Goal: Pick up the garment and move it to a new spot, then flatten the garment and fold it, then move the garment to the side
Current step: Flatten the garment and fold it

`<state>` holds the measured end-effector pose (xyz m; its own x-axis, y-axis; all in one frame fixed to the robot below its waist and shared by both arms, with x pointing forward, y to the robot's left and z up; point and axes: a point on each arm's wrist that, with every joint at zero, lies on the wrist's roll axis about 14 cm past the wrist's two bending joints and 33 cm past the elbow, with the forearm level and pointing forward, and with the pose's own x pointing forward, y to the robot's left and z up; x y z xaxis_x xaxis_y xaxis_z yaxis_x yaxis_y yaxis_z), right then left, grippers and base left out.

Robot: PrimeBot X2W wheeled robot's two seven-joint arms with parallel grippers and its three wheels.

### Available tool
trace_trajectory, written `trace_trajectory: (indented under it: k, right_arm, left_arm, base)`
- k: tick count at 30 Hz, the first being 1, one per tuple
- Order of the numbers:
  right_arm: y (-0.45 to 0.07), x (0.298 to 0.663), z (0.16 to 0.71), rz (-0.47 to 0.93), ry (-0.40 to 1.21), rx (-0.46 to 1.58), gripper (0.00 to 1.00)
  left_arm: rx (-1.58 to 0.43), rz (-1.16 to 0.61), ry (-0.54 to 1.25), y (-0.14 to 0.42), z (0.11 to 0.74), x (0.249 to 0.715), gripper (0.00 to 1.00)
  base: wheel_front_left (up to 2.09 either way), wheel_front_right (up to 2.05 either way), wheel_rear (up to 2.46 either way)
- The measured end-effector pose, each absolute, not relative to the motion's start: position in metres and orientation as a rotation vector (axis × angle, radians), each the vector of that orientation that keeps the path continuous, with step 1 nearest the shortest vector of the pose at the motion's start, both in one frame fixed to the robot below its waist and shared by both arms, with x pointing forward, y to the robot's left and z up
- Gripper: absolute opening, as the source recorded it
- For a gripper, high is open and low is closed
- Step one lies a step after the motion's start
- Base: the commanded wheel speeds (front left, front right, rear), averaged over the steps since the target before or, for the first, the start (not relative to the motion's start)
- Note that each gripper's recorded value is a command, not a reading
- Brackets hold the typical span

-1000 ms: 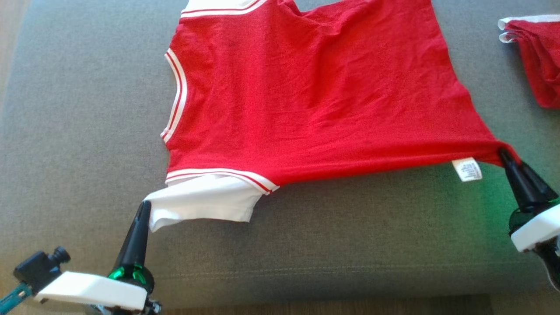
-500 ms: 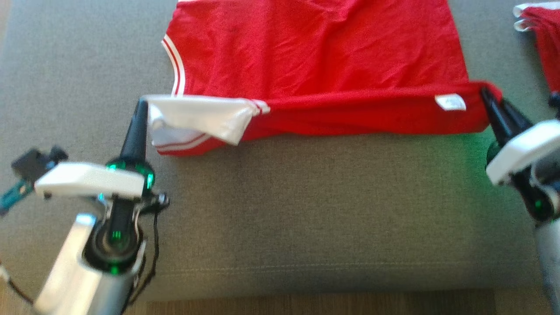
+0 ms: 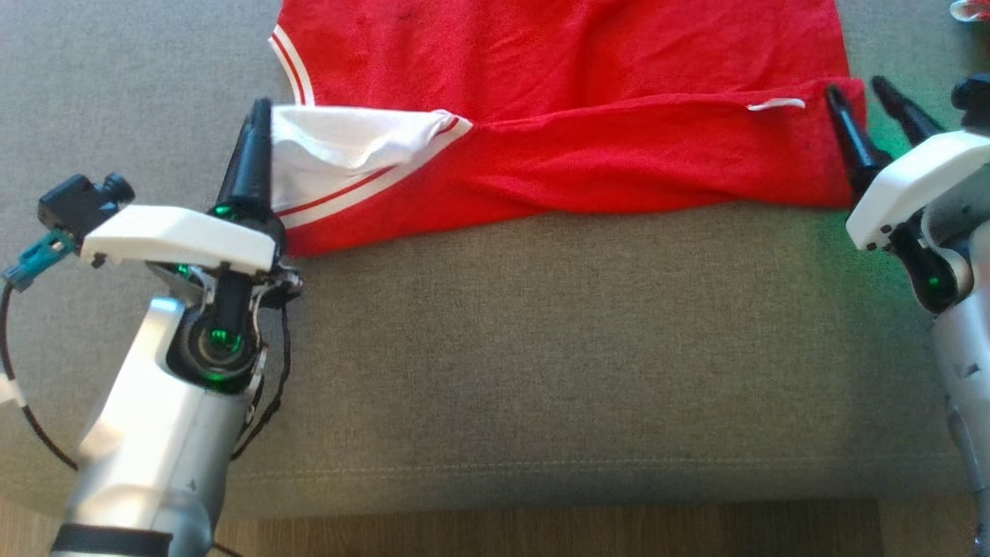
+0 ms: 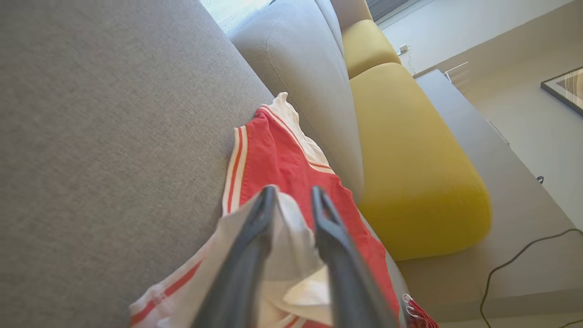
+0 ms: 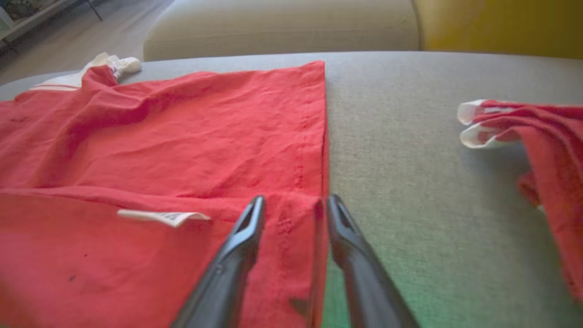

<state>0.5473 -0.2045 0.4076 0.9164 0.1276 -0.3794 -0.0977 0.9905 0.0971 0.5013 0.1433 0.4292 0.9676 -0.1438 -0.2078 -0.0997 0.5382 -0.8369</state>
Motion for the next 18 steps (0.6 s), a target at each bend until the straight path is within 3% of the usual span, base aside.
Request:
trace_trajectory:
  k: [5, 9, 18]
  right_arm:
    - [-0.206, 0.55, 0.429, 0.107, 0.295, 0.105, 1.0]
    - [-0.203, 0.542, 0.448, 0.114, 0.215, 0.137, 1.0]
    - [-0.195, 0.51, 0.445, 0.115, 0.19, 0.197, 1.0]
  left_arm:
    - [-0.951, -0.052, 0.212, 0.144, 0.438, 0.498, 1.0]
    - [-0.776, -0.077, 0.148, 0.153, 0.452, 0.489, 1.0]
    - [-0.507, -0.116, 0.306, 0.134, 0.406, 0.427, 1.0]
  base:
    - [0.0, 0.0, 0.0]
    - [0.0, 0.0, 0.0]
    - [0.0, 0.0, 0.0]
